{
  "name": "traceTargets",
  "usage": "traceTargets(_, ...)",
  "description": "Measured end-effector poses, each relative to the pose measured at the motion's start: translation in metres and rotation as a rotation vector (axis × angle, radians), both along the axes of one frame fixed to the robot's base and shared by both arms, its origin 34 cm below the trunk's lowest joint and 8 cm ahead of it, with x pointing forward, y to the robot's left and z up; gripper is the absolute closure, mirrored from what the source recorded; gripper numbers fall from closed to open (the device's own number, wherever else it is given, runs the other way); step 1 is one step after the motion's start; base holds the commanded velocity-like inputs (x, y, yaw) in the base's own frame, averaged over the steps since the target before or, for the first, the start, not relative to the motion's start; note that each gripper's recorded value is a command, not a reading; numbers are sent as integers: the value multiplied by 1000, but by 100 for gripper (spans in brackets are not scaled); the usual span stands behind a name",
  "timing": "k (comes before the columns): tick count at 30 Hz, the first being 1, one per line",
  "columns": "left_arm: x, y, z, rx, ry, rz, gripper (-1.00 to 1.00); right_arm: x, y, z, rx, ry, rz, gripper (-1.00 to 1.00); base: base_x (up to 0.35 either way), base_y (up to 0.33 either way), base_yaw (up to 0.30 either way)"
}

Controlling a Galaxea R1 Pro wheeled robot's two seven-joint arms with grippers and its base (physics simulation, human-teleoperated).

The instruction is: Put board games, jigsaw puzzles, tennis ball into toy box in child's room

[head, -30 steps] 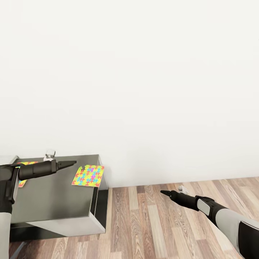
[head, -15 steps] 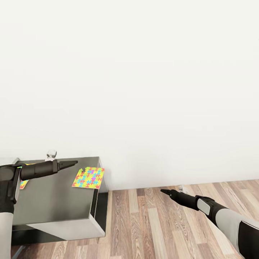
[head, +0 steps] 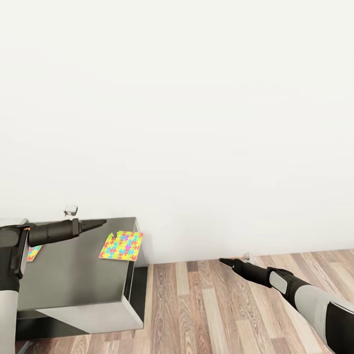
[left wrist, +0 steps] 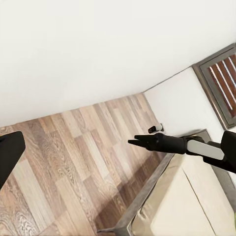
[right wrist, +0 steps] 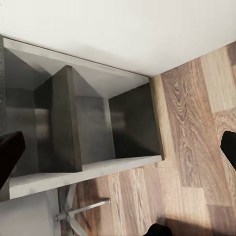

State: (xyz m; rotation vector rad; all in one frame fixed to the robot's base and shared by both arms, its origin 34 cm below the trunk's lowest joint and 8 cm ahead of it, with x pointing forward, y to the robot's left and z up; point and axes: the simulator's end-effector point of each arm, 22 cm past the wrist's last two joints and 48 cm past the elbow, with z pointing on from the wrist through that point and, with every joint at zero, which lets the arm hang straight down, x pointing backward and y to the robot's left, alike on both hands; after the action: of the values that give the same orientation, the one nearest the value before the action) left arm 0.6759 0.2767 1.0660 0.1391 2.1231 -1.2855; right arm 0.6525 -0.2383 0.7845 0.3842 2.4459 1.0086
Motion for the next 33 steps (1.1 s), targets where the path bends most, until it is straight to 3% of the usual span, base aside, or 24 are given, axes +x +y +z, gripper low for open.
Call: traceTargets(33,-5,-1,30,-1,-55,-1,-100,11,0,30,0,-55,0,-100,0,0,0)
